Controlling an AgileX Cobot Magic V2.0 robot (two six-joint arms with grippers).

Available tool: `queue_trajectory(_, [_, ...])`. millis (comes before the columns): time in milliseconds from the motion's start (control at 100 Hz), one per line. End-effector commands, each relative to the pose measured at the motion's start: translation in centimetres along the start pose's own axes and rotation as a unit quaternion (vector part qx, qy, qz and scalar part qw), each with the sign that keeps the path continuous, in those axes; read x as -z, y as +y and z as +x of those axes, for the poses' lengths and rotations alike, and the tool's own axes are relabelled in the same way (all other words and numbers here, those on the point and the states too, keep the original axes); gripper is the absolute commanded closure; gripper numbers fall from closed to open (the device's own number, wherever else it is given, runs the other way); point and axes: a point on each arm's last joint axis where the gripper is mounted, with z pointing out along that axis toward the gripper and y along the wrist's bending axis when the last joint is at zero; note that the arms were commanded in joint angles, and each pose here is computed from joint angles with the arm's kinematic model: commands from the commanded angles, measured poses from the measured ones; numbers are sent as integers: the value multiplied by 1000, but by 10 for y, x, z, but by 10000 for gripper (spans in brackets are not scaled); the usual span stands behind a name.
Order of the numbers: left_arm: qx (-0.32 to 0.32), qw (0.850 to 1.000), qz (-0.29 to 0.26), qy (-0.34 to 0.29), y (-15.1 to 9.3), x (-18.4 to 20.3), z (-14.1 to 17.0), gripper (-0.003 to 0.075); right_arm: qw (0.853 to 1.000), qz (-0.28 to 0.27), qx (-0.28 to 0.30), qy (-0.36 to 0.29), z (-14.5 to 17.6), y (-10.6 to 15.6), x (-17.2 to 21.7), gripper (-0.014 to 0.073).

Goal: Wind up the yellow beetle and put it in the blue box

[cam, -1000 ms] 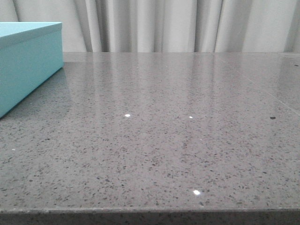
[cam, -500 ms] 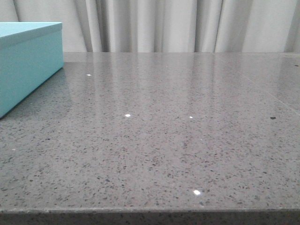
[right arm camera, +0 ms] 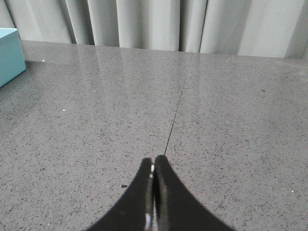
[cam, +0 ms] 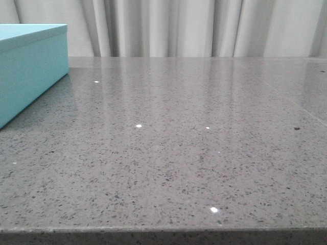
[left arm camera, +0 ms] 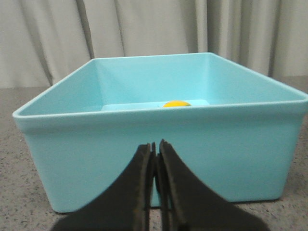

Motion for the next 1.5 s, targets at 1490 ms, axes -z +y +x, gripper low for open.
queue_trajectory(1490, [6, 999, -8, -33, 1, 2, 0, 739, 993, -3, 1, -118, -7, 2, -8, 662])
